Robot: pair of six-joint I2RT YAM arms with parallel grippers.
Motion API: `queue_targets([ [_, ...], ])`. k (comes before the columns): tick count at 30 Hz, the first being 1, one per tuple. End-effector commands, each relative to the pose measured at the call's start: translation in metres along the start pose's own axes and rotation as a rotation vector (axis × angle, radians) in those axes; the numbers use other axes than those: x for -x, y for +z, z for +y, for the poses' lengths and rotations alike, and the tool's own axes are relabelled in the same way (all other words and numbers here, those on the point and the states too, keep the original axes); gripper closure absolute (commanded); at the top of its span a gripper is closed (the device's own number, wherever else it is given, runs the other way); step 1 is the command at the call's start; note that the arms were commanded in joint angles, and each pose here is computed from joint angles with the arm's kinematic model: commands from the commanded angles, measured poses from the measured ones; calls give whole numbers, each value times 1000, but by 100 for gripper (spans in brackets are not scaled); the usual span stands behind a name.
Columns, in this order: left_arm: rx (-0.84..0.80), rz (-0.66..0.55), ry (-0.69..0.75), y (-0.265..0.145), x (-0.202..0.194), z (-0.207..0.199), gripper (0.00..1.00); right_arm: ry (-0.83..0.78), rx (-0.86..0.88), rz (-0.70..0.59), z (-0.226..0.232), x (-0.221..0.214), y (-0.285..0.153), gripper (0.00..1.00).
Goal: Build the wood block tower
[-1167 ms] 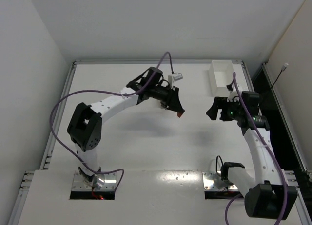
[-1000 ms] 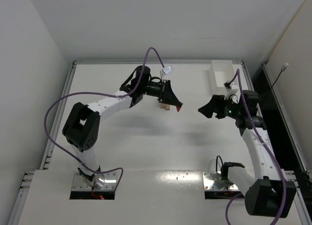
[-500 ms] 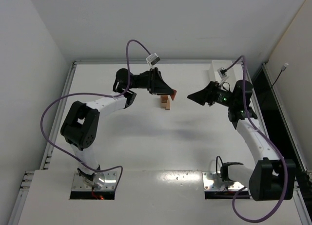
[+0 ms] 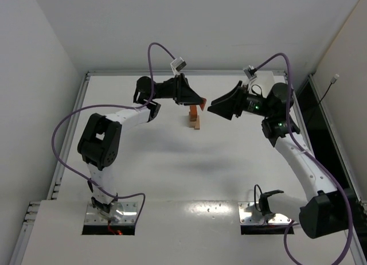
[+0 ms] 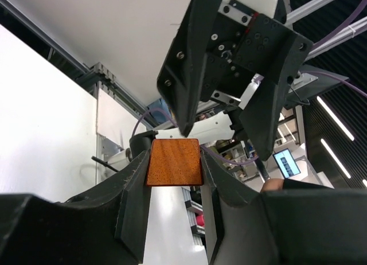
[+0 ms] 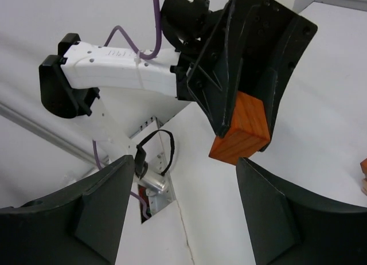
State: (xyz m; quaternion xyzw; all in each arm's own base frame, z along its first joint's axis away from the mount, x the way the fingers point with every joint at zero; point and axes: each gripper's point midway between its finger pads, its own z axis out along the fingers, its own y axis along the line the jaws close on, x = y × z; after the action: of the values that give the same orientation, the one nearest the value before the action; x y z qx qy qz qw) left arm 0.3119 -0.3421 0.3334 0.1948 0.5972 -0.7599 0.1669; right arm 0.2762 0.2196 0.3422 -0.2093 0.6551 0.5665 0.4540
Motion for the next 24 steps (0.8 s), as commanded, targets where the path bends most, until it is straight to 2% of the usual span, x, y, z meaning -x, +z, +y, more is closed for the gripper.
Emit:
queue_targets([
  [1, -45, -21, 144, -3, 14, -23, 100, -30, 31, 13, 1, -7, 2, 32],
  [15, -88, -28, 221, -3, 13, -69, 100, -17, 18, 16, -13, -4, 18, 32],
  [24, -100, -36, 228, -5, 9, -76, 100, -23, 42, 17, -6, 8, 31, 33],
])
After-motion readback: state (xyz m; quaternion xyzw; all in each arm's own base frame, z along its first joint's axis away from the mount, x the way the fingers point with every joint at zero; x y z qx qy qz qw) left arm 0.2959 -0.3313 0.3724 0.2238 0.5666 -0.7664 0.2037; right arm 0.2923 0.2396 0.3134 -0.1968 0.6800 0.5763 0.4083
